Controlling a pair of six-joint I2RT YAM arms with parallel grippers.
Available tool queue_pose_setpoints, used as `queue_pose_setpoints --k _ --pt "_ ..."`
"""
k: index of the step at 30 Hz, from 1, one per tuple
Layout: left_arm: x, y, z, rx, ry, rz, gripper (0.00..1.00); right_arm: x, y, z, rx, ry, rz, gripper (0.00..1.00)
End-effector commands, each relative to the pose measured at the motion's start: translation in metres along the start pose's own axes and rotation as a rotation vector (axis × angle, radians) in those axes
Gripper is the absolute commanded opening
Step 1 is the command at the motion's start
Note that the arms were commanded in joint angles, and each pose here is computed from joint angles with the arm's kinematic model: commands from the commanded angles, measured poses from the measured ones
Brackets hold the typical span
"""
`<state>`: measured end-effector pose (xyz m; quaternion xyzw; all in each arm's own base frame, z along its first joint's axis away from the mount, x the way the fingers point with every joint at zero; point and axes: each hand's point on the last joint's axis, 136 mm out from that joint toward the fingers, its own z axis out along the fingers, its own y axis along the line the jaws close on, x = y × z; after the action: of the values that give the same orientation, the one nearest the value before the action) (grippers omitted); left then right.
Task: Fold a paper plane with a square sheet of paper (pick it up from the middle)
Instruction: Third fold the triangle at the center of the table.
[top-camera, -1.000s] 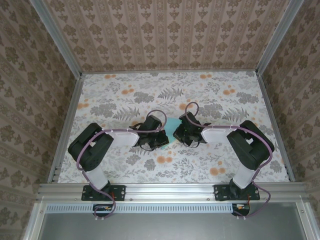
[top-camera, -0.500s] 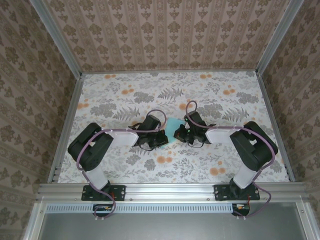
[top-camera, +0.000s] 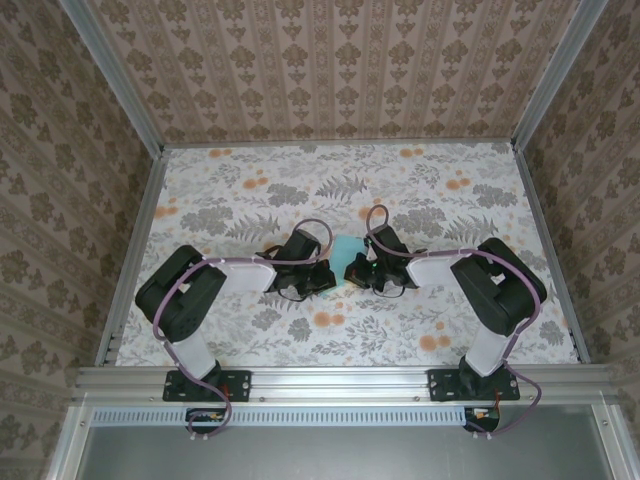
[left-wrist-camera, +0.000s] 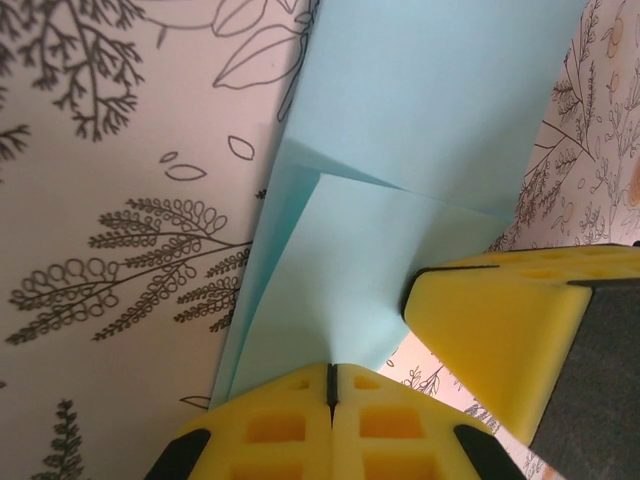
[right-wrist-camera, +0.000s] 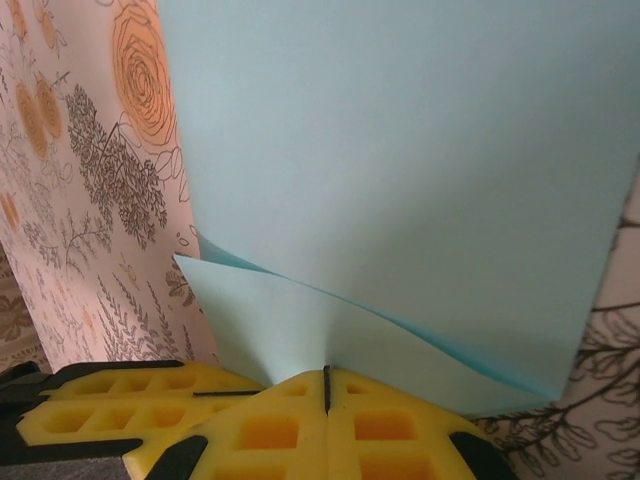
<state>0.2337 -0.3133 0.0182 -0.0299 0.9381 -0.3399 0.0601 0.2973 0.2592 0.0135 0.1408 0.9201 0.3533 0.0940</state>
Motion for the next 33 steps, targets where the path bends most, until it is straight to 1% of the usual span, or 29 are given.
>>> queue_pose_setpoints --k 1,5,10,16,22,26,29,31,33 --pt "0.027 0.055 -0.002 -0.163 0.083 -0.043 0.0 0.0 -0.061 -0.001 0.195 -0.023 0.086 0.0" --pt "0.037 0.058 -0.005 -0.149 0.114 -0.036 0.0 0.002 -0.072 -0.001 0.241 -0.017 0.105 0.0" --pt "0.047 0.068 -0.009 -0.167 0.139 -0.039 0.0 0.005 -0.083 0.001 0.284 -0.002 0.128 0.0" --pt "0.057 0.069 -0.015 -0.15 0.166 -0.029 0.0 0.008 -0.096 0.001 0.332 0.01 0.154 0.0" --pt "0.064 0.07 -0.019 -0.154 0.202 0.001 0.0 0.008 -0.098 0.001 0.345 0.015 0.161 0.0" --pt "0.069 0.08 -0.024 -0.209 0.219 0.017 0.0 0.009 -0.099 0.001 0.351 0.017 0.159 0.0" --pt "0.069 0.083 -0.027 -0.22 0.219 0.019 0.0 0.008 -0.099 0.0 0.35 0.018 0.155 0.0" --pt "0.066 0.08 -0.031 -0.221 0.212 0.036 0.0 0.007 -0.095 0.0 0.343 0.019 0.143 0.0" --pt "0.058 0.068 -0.038 -0.201 0.189 0.066 0.0 0.003 -0.086 -0.001 0.318 0.022 0.122 0.0"
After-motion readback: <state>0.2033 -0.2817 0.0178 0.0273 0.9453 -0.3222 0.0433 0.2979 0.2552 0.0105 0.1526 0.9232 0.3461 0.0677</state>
